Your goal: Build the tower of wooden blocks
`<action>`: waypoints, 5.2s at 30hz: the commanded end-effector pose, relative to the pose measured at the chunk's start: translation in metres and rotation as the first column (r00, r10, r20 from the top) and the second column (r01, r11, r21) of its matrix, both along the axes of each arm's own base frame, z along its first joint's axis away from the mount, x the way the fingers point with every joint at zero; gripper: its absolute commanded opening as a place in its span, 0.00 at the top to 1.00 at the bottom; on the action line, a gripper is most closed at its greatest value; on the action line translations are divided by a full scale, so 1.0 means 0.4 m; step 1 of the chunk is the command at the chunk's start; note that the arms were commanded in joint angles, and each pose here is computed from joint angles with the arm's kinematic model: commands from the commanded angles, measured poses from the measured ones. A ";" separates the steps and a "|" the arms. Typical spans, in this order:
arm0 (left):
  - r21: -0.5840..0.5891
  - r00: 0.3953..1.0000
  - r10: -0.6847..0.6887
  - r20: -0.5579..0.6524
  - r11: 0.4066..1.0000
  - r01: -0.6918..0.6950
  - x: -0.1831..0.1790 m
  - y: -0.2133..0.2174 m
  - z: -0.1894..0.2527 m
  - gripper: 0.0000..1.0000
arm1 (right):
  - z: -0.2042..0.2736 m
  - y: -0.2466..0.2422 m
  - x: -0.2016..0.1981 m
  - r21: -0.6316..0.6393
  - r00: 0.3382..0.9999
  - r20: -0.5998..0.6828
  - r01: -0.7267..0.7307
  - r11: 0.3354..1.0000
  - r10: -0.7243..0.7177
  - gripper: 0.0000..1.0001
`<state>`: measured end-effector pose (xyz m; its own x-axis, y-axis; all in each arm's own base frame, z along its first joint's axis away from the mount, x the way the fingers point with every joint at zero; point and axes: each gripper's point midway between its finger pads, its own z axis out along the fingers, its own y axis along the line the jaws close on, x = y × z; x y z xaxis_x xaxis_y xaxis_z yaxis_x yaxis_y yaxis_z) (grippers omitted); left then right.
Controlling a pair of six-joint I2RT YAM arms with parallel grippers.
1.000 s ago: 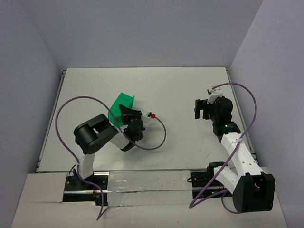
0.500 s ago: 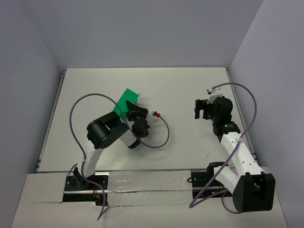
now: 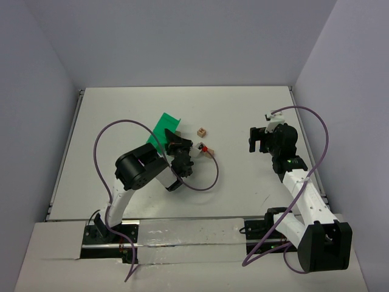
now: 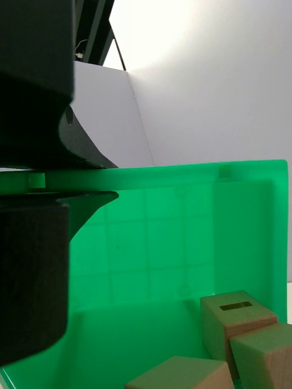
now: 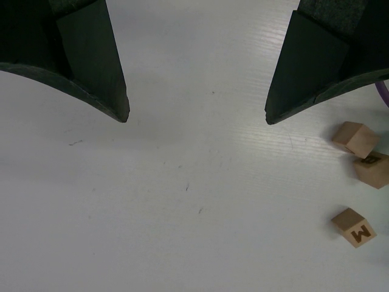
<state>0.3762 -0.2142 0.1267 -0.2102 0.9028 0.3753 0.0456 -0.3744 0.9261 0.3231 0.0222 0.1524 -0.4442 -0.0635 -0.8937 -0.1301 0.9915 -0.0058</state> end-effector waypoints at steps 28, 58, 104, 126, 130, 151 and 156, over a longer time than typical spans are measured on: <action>-0.075 0.979 0.061 0.194 0.996 -0.048 -0.019 0.110 0.155 1.00 | 0.072 0.010 0.023 0.012 0.997 0.073 -0.012 1.000 0.011 0.00; -0.331 0.900 0.345 0.267 0.910 -0.250 0.092 0.337 0.343 1.00 | -0.002 0.005 0.030 0.008 0.999 -0.038 0.002 1.000 -0.002 0.00; -0.861 0.993 0.067 -0.093 -0.506 -0.046 0.623 -0.035 0.215 1.00 | -0.038 -0.010 0.051 -0.015 0.997 -0.076 0.031 0.999 -0.032 0.00; -0.877 0.993 -0.075 -0.086 -0.468 -0.111 0.734 -0.063 0.061 0.82 | -0.031 -0.005 0.049 -0.006 0.997 -0.069 0.022 1.000 -0.023 0.00; -0.883 0.994 -0.060 -0.092 -0.457 -0.110 0.743 -0.058 0.042 0.80 | -0.032 -0.005 0.050 -0.006 0.997 -0.072 0.023 1.000 -0.024 0.00; -0.882 0.995 -0.002 -0.098 -0.464 -0.088 0.766 -0.019 0.028 0.43 | -0.036 -0.002 0.049 0.001 0.996 -0.087 0.022 1.000 -0.022 0.00; -0.876 0.996 -0.088 -0.018 -0.480 -0.058 0.754 -0.034 0.201 0.25 | -0.019 0.001 0.046 0.008 0.998 -0.067 0.016 1.000 -0.015 0.00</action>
<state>0.6706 -0.2254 0.1000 -0.3958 -0.0420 -0.9174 0.0627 0.9954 -0.0726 0.3275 0.0191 0.1117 -0.5783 -0.0617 -0.8135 -0.1105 0.9939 0.0032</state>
